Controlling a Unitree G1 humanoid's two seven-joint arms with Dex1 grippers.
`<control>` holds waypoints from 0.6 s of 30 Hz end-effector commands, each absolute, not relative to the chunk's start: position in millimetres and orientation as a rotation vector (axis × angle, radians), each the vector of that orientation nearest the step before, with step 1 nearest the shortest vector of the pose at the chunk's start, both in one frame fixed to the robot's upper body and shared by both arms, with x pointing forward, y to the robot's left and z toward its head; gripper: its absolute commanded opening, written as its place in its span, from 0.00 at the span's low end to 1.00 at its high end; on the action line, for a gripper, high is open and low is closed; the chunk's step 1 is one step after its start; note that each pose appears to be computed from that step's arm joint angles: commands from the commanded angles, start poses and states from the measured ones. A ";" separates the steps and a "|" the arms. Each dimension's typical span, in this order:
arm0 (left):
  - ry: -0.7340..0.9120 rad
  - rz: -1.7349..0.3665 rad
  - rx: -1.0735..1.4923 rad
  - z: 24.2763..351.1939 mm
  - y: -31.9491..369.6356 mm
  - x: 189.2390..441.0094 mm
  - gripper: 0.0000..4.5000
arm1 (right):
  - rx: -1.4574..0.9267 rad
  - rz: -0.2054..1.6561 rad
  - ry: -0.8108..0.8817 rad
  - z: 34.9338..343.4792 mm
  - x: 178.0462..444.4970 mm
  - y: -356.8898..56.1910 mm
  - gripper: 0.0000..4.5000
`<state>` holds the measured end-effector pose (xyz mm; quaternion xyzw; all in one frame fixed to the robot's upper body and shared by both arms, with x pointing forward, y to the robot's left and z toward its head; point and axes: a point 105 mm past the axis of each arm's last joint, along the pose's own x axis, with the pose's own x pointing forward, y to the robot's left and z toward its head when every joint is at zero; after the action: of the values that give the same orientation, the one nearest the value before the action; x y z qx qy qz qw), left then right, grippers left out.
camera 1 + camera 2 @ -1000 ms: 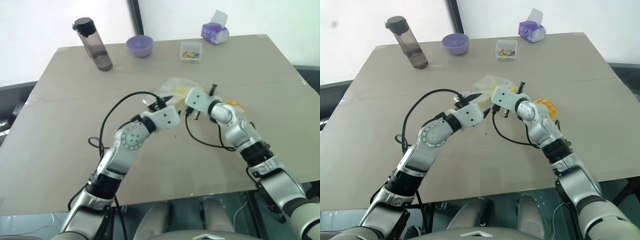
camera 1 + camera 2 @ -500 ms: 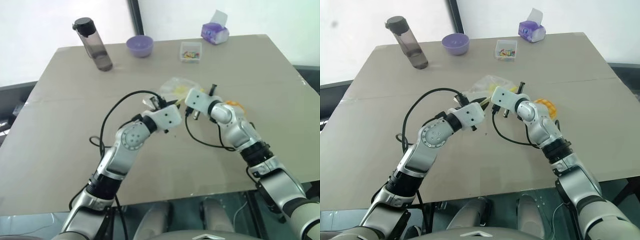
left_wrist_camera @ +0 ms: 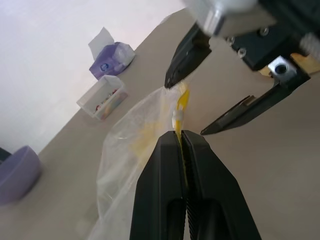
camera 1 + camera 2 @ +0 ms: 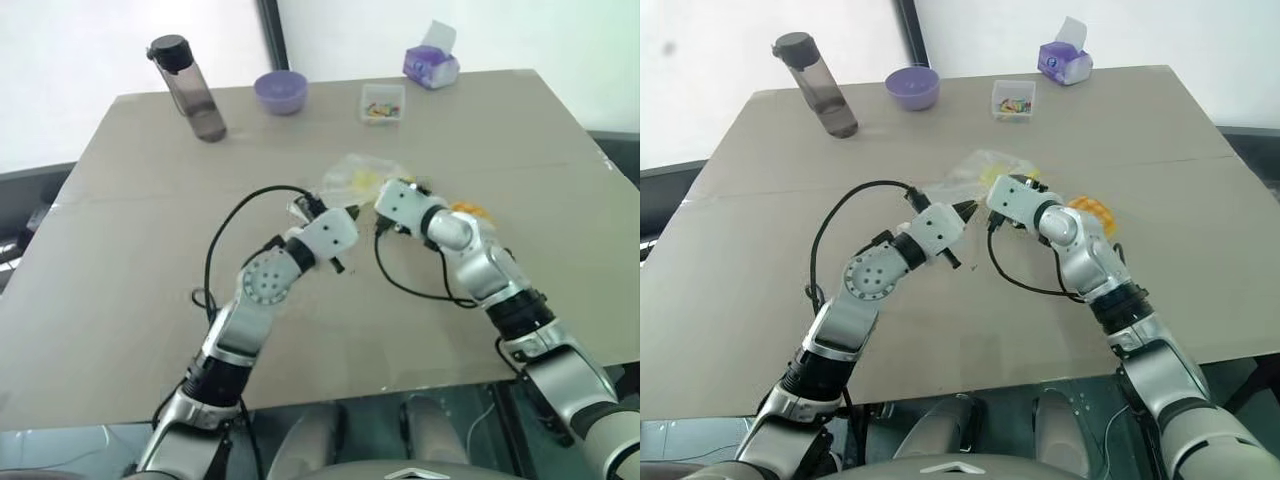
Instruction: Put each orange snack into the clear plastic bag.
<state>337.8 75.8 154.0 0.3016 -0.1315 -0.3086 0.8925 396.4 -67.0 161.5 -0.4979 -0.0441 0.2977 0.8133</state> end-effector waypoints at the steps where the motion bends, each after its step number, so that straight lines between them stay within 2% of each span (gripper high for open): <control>1: -0.341 -0.666 0.504 167.1 74.7 331.5 0.00 | -0.992 0.628 -0.098 174.9 387.3 -80.3 0.67; 4: -0.338 -0.686 0.372 167.2 87.3 326.8 0.00 | -0.753 0.637 -0.016 183.3 374.6 -103.5 0.67; 7: -0.335 -0.743 0.349 166.0 98.4 323.2 0.00 | -0.501 0.686 0.026 191.8 365.5 -105.5 0.67; 8: -0.339 -0.768 0.347 166.8 100.1 321.7 0.00 | -0.439 0.702 0.032 193.7 363.2 -103.0 0.55; 9: -0.344 -0.785 0.342 168.1 101.2 320.7 0.00 | -0.390 0.715 0.040 194.8 361.2 -100.8 0.51; 14: -0.371 -0.825 0.363 172.8 108.0 323.9 0.00 | -0.247 0.798 0.059 200.5 350.3 -82.8 0.04; 18: -0.394 -0.877 0.388 172.6 105.0 322.4 0.00 | -0.201 0.842 0.071 201.4 345.3 -69.9 0.02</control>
<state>326.0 107.4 161.7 0.1794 -0.1596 -0.4078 0.8810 350.2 -77.4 183.0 -0.0951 0.0662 0.3978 0.9101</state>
